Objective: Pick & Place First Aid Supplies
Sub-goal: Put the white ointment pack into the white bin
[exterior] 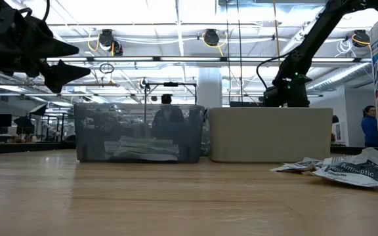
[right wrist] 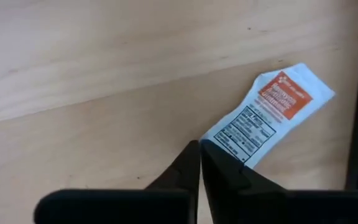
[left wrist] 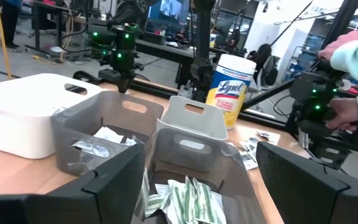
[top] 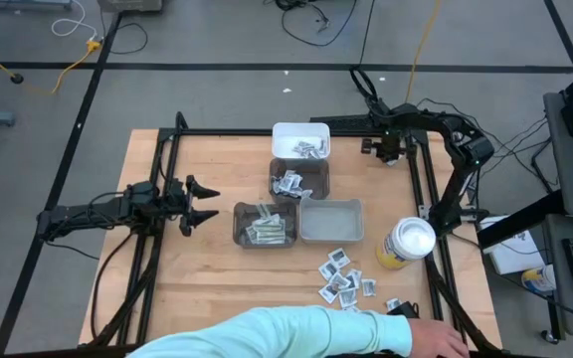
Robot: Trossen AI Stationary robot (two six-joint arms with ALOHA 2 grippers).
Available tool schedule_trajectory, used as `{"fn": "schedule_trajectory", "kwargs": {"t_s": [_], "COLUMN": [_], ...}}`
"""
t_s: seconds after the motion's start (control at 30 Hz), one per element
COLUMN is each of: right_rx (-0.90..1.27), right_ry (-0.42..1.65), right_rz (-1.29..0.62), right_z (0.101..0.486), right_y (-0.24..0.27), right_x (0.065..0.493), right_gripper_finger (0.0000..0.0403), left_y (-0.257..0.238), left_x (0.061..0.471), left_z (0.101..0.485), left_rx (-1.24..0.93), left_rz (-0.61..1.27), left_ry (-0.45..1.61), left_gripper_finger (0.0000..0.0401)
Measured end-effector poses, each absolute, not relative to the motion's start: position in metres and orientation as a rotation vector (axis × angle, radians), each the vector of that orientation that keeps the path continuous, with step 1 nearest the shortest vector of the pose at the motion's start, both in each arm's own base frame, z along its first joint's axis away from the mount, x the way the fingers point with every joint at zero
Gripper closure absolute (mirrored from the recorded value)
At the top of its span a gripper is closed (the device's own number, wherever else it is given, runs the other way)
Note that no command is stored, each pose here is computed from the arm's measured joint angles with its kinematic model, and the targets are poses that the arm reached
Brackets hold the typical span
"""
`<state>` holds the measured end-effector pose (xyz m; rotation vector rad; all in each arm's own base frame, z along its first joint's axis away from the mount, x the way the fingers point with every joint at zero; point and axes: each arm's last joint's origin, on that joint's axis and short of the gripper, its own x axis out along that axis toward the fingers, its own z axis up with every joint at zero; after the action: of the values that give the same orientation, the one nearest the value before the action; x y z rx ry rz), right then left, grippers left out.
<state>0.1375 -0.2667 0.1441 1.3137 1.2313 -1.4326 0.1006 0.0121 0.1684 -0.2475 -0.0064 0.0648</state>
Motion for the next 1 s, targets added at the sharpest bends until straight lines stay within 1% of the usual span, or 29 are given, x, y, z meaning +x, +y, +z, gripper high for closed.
{"fn": "schedule_trajectory", "kwargs": {"t_s": [0.37,0.7,1.0], "right_rx": [1.266,1.234,1.239], "right_ry": [1.27,1.158,1.075], "right_rz": [-1.413,-1.422,-1.395], "right_z": [0.147,0.189,0.214], "right_y": [-0.264,-0.251,-0.24], "right_x": [0.136,0.129,0.124], "right_gripper_finger": [0.0402,0.0402,0.0403], "left_y": [0.012,0.012,0.012], "left_x": [0.101,0.101,0.101], "left_z": [0.168,0.168,0.168], "left_rx": [-0.247,-0.247,-0.247], "left_rz": [0.065,0.065,0.065], "left_ry": [-0.007,-0.007,-0.007], "left_gripper_finger": [0.0091,0.0091,0.0091]}}
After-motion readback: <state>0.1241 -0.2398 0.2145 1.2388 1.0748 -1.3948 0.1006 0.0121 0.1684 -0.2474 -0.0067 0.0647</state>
